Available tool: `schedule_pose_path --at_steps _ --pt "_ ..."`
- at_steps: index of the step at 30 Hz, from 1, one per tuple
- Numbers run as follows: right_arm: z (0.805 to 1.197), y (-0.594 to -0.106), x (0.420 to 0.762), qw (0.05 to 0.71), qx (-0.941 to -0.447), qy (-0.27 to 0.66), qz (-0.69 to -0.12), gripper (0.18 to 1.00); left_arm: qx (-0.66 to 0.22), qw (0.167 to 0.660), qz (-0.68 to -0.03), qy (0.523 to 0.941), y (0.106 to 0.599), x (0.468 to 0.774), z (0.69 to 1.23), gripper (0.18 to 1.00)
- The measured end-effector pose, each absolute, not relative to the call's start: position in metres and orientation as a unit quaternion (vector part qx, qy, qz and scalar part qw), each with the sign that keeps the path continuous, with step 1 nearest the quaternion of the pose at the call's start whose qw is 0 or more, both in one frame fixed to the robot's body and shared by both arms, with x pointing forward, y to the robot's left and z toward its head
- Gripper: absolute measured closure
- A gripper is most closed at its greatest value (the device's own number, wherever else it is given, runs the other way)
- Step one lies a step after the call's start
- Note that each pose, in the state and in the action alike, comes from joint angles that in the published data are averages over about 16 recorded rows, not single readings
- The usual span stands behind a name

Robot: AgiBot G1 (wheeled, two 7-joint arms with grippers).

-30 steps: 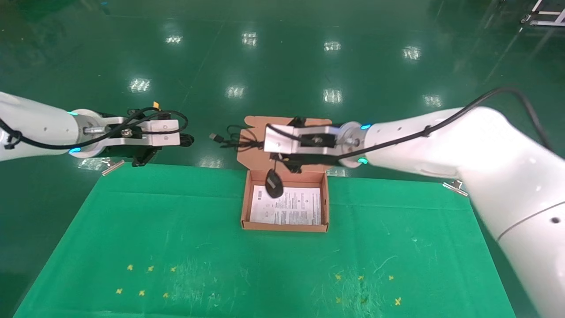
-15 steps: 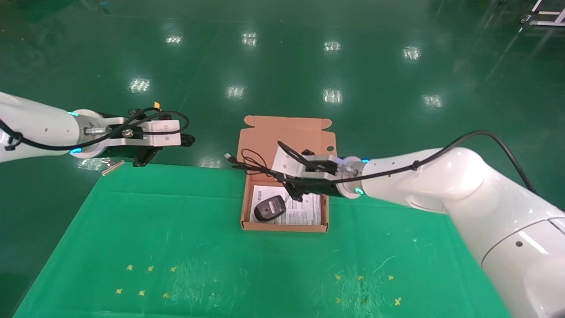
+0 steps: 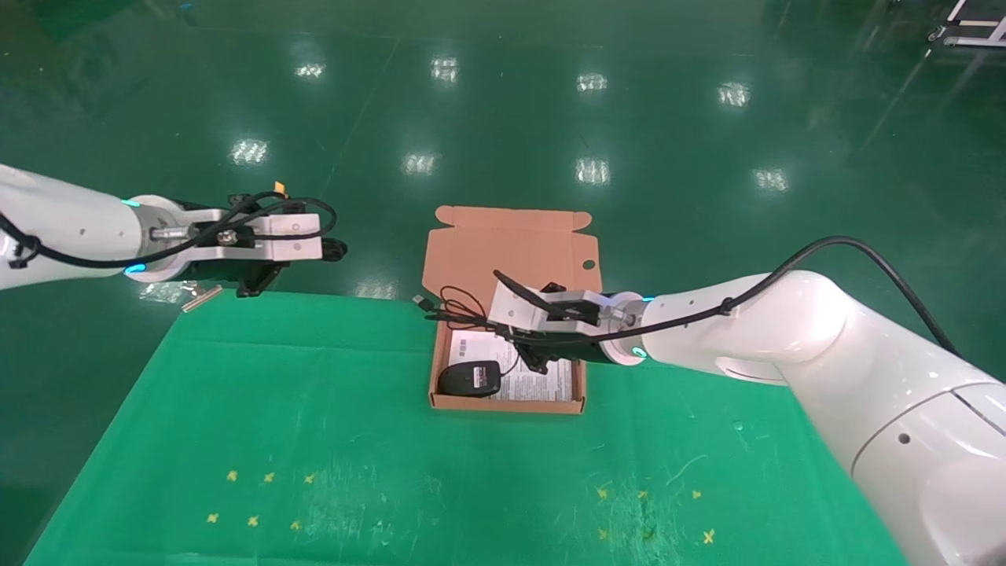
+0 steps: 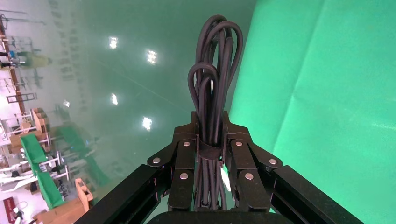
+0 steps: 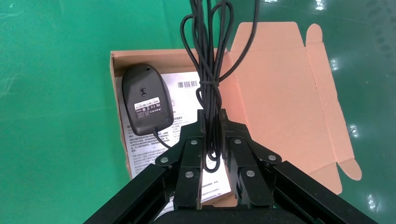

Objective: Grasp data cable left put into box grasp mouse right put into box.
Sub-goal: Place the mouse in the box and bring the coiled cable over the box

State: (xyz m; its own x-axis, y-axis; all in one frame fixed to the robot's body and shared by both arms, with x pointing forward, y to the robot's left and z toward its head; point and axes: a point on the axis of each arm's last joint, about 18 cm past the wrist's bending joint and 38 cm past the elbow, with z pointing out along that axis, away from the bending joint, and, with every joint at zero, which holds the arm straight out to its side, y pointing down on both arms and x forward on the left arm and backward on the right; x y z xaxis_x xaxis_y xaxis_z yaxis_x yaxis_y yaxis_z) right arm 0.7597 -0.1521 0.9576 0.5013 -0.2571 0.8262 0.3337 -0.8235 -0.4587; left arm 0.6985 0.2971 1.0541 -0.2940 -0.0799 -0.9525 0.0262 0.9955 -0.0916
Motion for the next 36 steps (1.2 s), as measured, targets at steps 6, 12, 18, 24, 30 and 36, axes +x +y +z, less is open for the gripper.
schedule_pose_path --at_steps 6,12,18,24,30,36 --pt "0.958 -0.159 0.758 0.290 -0.815 -0.026 -0.501 0.917 -0.004 0.590 -0.052 0.806 0.285 0.702 1.047 0.922" --pt "0.965 -0.179 0.756 0.283 -0.812 -0.021 -0.510 0.849 0.022 0.586 -0.069 0.807 0.259 0.709 1.034 0.923" --pt "0.984 -0.215 0.750 0.272 -0.803 -0.009 -0.530 0.749 0.053 0.584 -0.094 0.804 0.223 0.721 1.016 0.923" --pt "1.006 -0.255 0.736 0.259 -0.791 0.002 -0.555 0.629 0.084 0.584 -0.115 0.799 0.183 0.736 0.991 0.923" --pt "1.023 -0.286 0.717 0.245 -0.782 0.007 -0.573 0.499 0.111 0.583 -0.127 0.795 0.149 0.750 0.961 0.923" --pt "1.032 -0.300 0.699 0.233 -0.778 0.009 -0.584 0.371 0.133 0.578 -0.136 0.794 0.125 0.755 0.938 0.923"
